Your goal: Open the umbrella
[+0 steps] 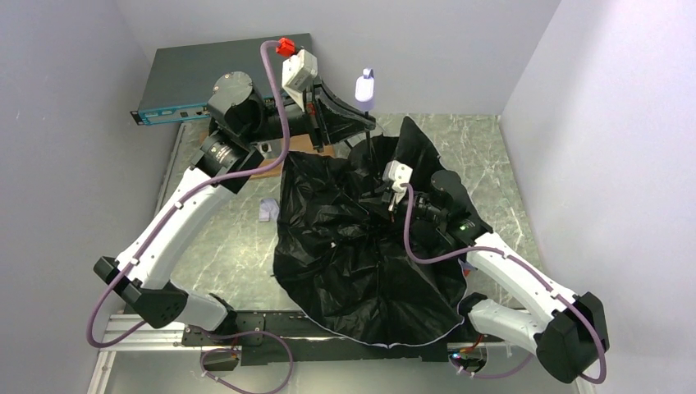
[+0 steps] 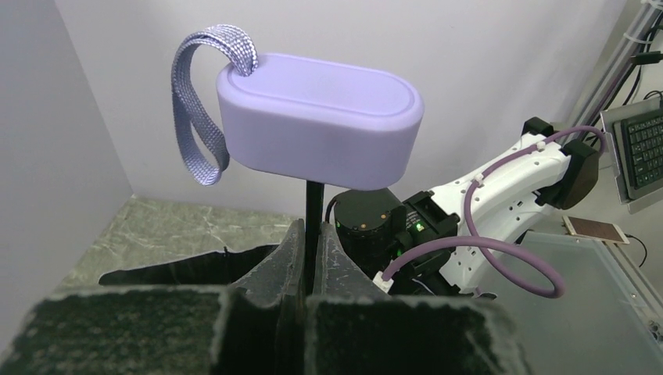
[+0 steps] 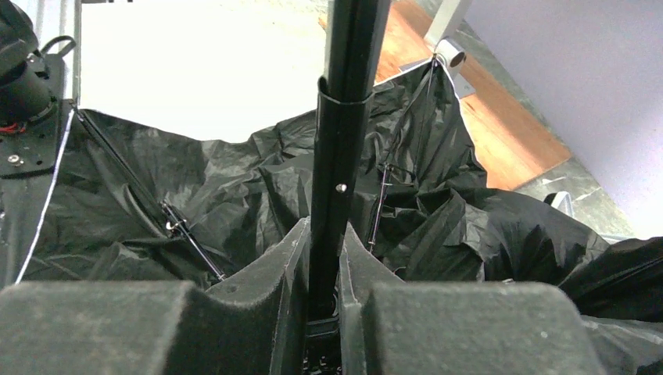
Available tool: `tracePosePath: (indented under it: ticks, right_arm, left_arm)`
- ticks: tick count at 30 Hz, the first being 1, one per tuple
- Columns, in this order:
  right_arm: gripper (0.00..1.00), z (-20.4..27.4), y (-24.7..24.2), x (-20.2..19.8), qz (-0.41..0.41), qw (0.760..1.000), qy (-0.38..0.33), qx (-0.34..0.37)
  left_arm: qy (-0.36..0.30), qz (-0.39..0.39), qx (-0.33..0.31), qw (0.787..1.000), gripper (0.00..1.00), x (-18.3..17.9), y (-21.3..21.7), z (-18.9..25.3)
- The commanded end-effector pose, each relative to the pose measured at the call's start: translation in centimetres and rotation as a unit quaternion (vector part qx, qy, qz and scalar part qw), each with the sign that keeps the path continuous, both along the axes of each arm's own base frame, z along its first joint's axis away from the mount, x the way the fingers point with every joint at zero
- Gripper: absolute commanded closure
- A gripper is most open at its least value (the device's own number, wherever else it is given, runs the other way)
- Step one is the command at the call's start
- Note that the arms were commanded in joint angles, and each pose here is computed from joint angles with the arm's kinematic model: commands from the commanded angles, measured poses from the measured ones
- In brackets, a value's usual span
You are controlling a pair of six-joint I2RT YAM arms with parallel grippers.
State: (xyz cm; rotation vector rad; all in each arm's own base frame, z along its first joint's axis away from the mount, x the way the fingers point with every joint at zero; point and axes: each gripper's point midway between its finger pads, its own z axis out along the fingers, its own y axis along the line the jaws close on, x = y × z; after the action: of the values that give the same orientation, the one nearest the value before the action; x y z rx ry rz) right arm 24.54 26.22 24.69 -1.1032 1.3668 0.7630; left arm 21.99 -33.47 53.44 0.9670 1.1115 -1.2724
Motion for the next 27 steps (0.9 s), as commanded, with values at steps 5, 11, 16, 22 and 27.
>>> tracePosePath:
  ticks: [5, 11, 16, 22, 27]
  right_arm:
    - [0.82, -9.0, -3.0, -0.6, 0.003, 0.99, 0.083, -0.116]
    - [0.78, -10.7, -4.1, -0.4, 0.004, 0.986, 0.09, -0.138]
    - [0.74, -11.4, -4.4, -0.2, 0.01, 0.984, 0.095, -0.152]
    - [0.73, -12.8, -5.3, -0.4, 0.017, 0.98, 0.099, -0.172]
    - [0.73, -13.6, -6.0, -0.1, 0.016, 0.977, 0.101, -0.186]
  left_arm:
    - [-0.18, 0.026, -0.157, 0.971, 1.0, -5.8, 5.8, 13.4]
    - [-0.195, 0.031, -0.165, 0.966, 1.0, -6.3, 6.4, 14.5]
    - [-0.201, 0.033, -0.171, 0.964, 1.0, -6.6, 6.7, 14.9]
    - [-0.224, 0.044, -0.178, 0.957, 1.0, -6.9, 7.3, 16.0]
    - [-0.239, 0.055, -0.181, 0.953, 1.0, -6.9, 7.9, 16.7]
